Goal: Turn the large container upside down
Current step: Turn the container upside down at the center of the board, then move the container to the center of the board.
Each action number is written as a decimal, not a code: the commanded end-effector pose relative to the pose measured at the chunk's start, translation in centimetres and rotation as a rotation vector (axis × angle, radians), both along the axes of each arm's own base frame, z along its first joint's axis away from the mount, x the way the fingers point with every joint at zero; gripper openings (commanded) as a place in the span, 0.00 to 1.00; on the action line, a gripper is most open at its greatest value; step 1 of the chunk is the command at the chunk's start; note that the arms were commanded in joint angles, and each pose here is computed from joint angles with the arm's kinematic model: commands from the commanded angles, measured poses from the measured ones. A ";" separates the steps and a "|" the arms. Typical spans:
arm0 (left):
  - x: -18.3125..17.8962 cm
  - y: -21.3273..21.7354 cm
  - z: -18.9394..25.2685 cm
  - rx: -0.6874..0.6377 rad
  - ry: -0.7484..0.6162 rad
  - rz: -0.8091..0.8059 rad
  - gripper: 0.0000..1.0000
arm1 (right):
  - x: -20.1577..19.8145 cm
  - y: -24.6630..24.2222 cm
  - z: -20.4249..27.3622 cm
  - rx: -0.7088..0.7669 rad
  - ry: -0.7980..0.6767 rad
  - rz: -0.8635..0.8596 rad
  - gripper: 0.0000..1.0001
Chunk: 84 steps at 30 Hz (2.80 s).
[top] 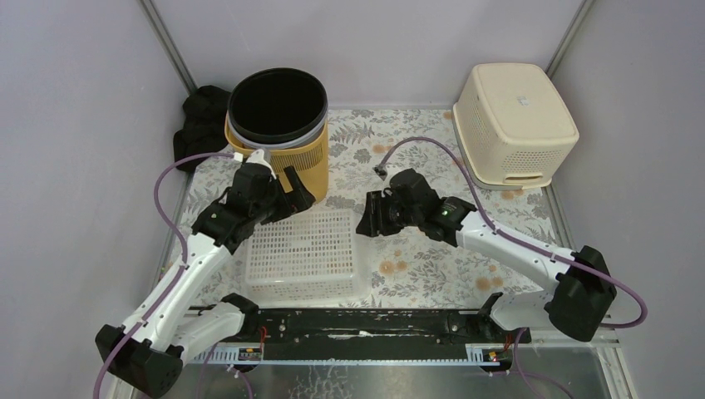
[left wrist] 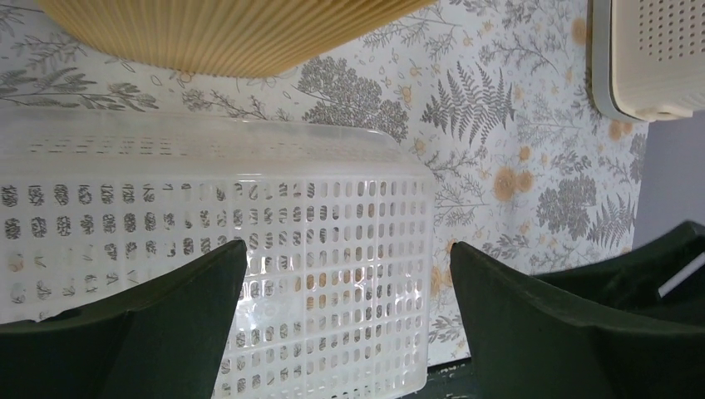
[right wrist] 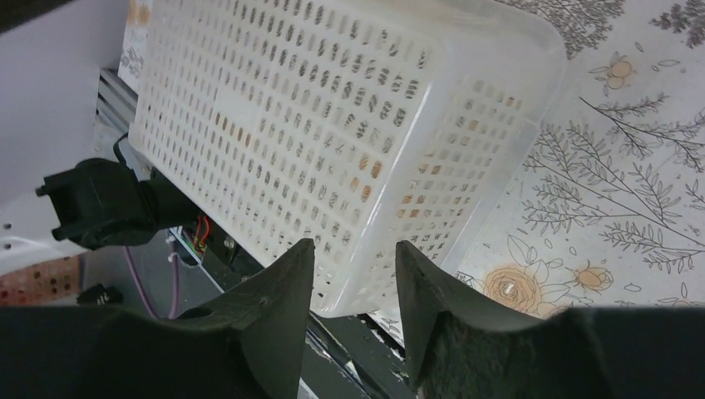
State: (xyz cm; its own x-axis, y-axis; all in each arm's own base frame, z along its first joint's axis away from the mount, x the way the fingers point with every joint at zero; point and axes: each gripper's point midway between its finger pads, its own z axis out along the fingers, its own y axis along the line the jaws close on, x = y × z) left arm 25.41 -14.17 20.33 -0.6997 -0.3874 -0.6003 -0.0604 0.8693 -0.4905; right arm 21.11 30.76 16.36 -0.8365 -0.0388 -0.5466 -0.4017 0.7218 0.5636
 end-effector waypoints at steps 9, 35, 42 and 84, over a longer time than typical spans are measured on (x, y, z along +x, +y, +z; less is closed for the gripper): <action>0.2 1.7 1.0 0.037 -0.028 0.074 1.00 | -1.8 4.5 1.3 0.001 -0.144 0.229 0.54; 0.4 1.4 1.0 0.030 -0.026 0.070 1.00 | -4.3 8.0 -2.8 -0.066 -0.107 0.342 0.54; 0.3 1.4 0.8 0.022 -0.024 0.070 1.00 | -3.9 6.1 -5.1 -0.165 -0.100 0.297 0.54; -0.4 0.2 0.6 -0.024 -0.035 0.002 1.00 | 6.4 -17.0 -7.7 -0.535 0.001 -0.355 0.57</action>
State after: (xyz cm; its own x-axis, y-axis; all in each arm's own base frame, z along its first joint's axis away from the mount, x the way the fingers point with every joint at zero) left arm 24.46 -13.43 19.85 -0.7034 -0.3951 -0.5909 -0.0875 0.8731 -0.4796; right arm 28.82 18.68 10.98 -0.7808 -0.0661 -0.6213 -0.2071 0.9656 0.1574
